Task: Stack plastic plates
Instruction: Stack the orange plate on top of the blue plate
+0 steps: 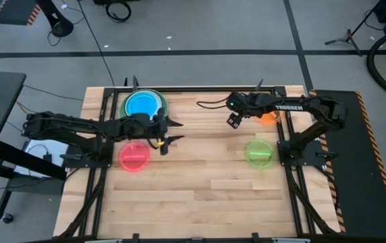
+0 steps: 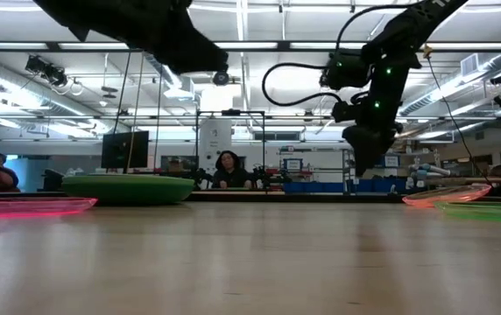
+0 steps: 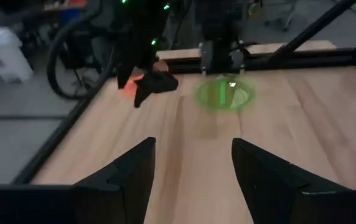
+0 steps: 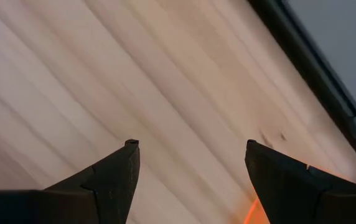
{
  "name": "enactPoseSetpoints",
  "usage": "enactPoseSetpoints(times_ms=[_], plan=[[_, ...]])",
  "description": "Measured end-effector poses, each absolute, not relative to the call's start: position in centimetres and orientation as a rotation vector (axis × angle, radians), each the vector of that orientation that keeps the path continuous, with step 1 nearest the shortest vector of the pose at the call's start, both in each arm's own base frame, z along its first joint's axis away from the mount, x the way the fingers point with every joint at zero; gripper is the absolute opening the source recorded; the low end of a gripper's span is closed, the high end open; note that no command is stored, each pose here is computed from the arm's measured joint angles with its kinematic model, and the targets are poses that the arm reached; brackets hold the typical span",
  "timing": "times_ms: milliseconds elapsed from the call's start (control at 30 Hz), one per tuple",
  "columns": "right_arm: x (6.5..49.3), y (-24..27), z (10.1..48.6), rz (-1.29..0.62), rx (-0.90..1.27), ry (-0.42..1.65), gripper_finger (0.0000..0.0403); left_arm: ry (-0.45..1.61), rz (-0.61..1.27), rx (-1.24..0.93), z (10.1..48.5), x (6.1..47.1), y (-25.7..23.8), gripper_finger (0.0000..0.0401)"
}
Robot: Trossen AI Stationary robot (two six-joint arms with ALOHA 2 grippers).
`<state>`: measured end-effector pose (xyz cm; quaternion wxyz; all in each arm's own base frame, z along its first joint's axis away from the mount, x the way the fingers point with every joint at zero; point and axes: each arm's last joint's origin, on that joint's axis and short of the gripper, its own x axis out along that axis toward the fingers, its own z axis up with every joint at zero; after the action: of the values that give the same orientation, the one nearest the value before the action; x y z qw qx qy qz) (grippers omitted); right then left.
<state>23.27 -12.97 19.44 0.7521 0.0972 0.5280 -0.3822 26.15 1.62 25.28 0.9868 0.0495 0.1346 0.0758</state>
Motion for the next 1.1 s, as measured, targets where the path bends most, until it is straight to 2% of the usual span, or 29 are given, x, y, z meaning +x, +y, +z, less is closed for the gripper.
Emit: enactPoseSetpoints(times_ms=[233, 367, 533, 767, 967, 1100], plan=[[25.4, -11.4, 20.1, -0.814, 0.168, 0.991, 0.0297, 0.234, 0.129, 0.063, 25.6, 26.2, -0.7, 0.0199], [25.9, -10.7, 20.2, -0.782, 0.134, 0.975, 0.0297, 0.228, 0.165, 0.033, 25.6, 26.1, -2.3, 0.0190], [26.2, -9.8, 20.4, -0.833, 0.052, 0.961, 0.0297, 0.204, 0.133, 0.018, 25.8, 25.8, -4.6, 0.0187], [26.6, -7.1, 23.0, -0.729, -0.022, 0.825, 0.0297, 0.184, 0.067, 0.013, 26.0, 25.4, -6.4, 0.0187], [25.6, -6.6, 23.2, -0.674, -0.029, 0.860, 0.0297, 0.191, 0.084, -0.037, 25.9, 25.4, -6.5, 0.0187], [24.7, -6.4, 21.2, -0.677, -0.025, 0.912, 0.0297, 0.262, -0.027, -0.060, 25.2, 25.1, -7.3, 0.0187]])
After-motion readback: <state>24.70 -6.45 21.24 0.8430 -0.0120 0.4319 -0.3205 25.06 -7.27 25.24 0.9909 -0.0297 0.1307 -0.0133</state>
